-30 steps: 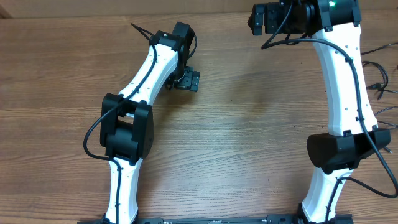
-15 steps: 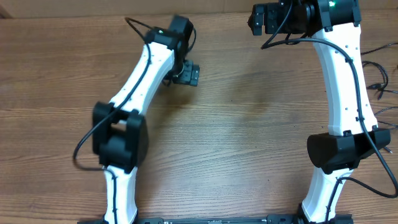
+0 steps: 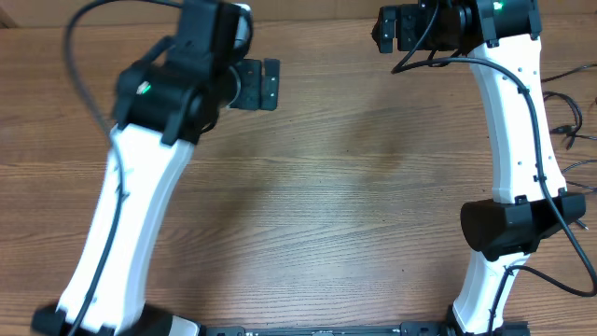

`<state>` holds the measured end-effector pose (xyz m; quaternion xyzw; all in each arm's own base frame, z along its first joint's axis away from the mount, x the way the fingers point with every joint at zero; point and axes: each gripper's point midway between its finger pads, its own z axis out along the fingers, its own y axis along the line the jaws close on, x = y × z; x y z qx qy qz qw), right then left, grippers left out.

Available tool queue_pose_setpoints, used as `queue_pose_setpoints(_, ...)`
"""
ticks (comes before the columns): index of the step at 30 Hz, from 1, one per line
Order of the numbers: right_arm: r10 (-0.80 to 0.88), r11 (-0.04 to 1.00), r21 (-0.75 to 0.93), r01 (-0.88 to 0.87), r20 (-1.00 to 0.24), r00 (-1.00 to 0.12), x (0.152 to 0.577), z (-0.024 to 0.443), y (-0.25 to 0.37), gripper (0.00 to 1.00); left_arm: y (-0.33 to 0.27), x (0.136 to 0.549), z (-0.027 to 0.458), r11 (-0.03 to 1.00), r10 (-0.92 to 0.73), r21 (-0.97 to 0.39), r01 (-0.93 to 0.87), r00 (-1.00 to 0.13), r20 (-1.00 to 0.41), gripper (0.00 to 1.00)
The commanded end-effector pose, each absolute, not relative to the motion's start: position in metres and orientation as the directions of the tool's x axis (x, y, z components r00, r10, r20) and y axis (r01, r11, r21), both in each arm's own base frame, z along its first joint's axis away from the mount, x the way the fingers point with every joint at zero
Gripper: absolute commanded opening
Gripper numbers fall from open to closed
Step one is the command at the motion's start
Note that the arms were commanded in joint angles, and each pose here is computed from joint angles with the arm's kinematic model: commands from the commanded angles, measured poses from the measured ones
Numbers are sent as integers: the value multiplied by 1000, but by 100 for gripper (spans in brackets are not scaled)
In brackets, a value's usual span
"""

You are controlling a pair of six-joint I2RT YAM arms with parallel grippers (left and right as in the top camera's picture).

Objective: Untangle cables

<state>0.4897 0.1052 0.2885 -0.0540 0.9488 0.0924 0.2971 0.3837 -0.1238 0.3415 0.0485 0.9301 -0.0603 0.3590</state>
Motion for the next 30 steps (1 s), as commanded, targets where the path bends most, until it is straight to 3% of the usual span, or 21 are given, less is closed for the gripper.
queue_pose_setpoints(1,-46,979,136,-155,-587,-808,491,293,104,100,-111,362,390,989,1,-95,116,-640,-768,100)
queue_pose_setpoints(11,-46,979,136,-155,-587,-808,491,293,104,100,-93,300,459,967,-104,-179,182,-361,-927,100)
queue_pose_setpoints(21,-46,979,135,-155,-587,-808,491,293,103,100,-82,292,405,947,-198,-221,235,-115,-973,100)
queue_pose_setpoints(30,-46,979,136,-155,-587,-808,491,293,104,100,-66,282,352,931,-256,-193,310,176,-951,100)
